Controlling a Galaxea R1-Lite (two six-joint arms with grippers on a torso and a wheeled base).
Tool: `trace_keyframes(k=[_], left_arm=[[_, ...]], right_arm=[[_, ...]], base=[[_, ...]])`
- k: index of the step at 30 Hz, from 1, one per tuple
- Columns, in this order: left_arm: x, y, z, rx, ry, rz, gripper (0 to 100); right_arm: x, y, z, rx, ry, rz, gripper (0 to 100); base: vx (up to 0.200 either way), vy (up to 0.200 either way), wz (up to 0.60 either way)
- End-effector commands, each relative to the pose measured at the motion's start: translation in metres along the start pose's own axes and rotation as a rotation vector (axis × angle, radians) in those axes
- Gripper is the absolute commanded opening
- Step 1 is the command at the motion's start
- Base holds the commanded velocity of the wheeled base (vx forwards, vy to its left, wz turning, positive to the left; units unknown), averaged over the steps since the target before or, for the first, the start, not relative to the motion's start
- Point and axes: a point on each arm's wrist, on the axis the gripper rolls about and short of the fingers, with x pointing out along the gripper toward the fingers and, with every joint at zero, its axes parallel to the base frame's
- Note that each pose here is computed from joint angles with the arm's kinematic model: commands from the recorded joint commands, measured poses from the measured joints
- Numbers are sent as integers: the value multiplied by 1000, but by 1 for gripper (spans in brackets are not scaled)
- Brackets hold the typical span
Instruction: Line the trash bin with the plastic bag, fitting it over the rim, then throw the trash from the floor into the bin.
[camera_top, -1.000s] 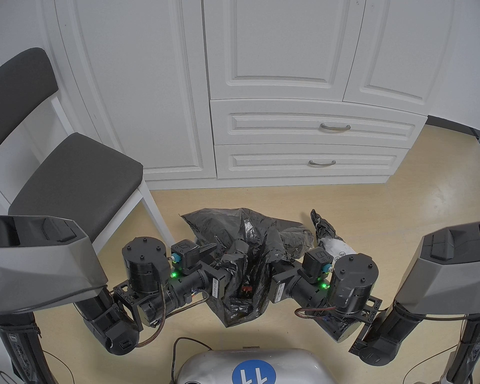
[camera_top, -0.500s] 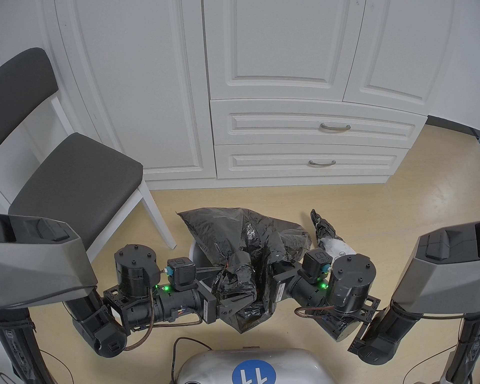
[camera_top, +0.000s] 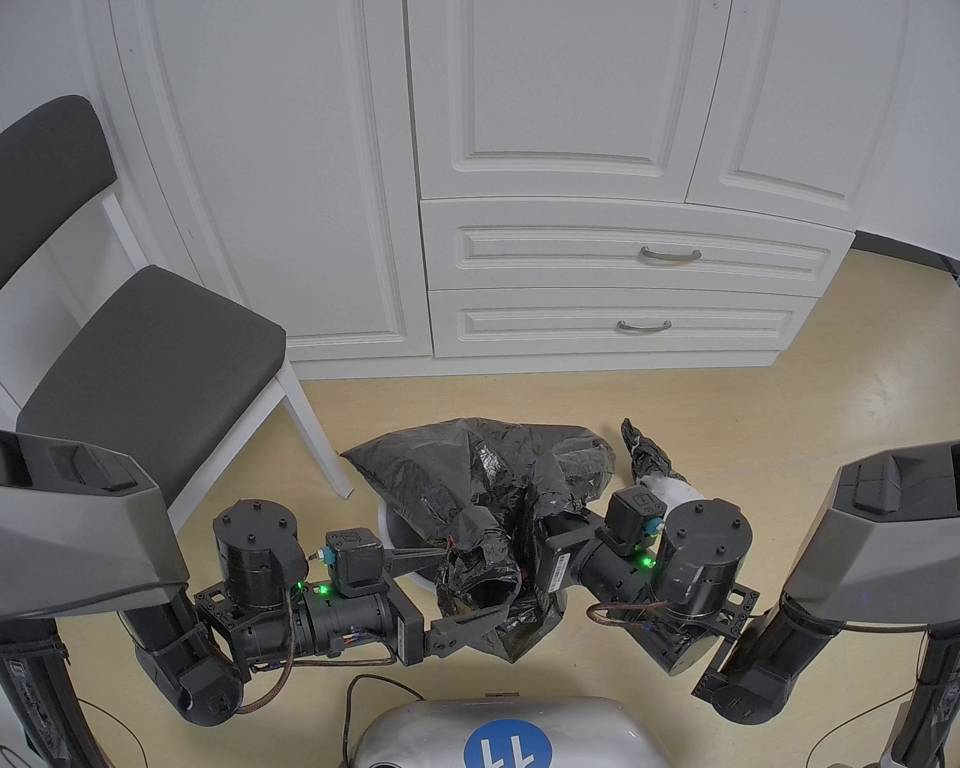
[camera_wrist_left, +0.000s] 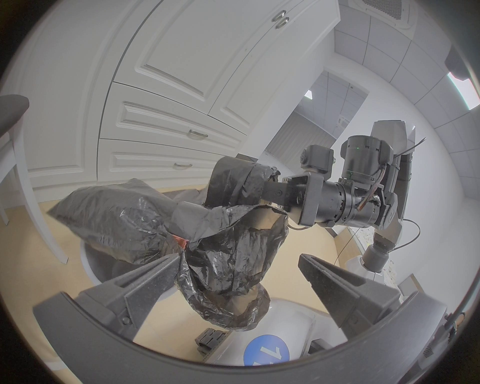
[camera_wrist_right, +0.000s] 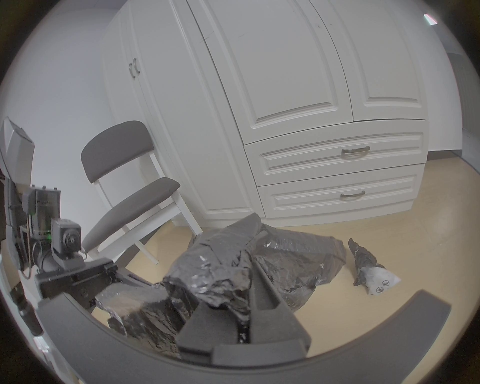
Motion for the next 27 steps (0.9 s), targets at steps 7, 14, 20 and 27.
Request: trace_keyframes(k=[7,14,20,27], left_arm=[[15,-16,-9,15,27,15,100],[23,-26,-7,31,9,71,100],[27,-35,-8,40,5,111,100],[45,-51,-3,64,-41,195,100]], right_arm=[[6,25,25,168,3,0,0],[21,38,50,285,65,-134,0],[32,43,63,360,69,-206,0],[37,46,80,445,92,-251,0]], base=[[0,0,0],[0,0,0],[0,0,0],[0,0,0]])
